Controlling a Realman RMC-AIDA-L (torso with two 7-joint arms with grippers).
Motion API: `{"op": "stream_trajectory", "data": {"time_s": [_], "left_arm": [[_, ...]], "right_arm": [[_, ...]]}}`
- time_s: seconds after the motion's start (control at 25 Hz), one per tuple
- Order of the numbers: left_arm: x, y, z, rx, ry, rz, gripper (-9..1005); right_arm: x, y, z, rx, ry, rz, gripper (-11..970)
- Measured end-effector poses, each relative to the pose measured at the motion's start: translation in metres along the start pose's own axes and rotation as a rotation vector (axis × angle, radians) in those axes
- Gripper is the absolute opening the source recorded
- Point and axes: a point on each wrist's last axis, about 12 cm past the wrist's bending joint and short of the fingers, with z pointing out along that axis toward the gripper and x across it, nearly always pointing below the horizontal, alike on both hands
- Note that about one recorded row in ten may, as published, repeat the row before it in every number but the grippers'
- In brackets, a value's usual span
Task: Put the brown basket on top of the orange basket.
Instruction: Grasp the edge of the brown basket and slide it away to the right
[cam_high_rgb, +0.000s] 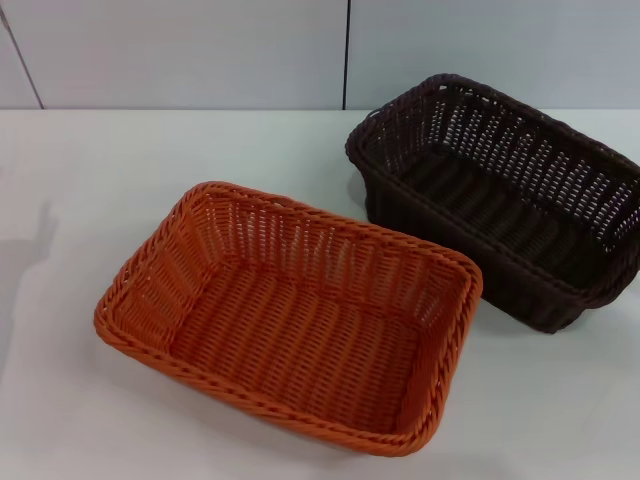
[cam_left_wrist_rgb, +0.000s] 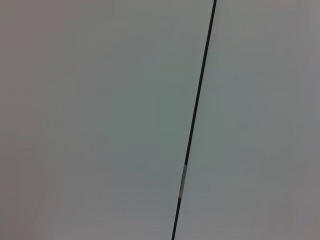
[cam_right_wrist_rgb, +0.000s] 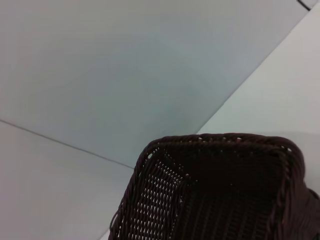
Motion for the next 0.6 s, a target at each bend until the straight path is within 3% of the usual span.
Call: {"op": "stream_trajectory", "data": {"time_s": [0.32, 0.6], "left_arm": [[0.000, 0.000, 0.001, 0.003, 0.007, 0.004, 765], [0.000, 0.000, 0.001, 0.005, 0.009, 0.003, 765]], "right_arm": [[0.007, -0.020, 0.000, -0.019, -0.013, 0.067, 702], [0.004, -0.023, 0.006, -0.029, -0.027, 0.072, 702]]}}
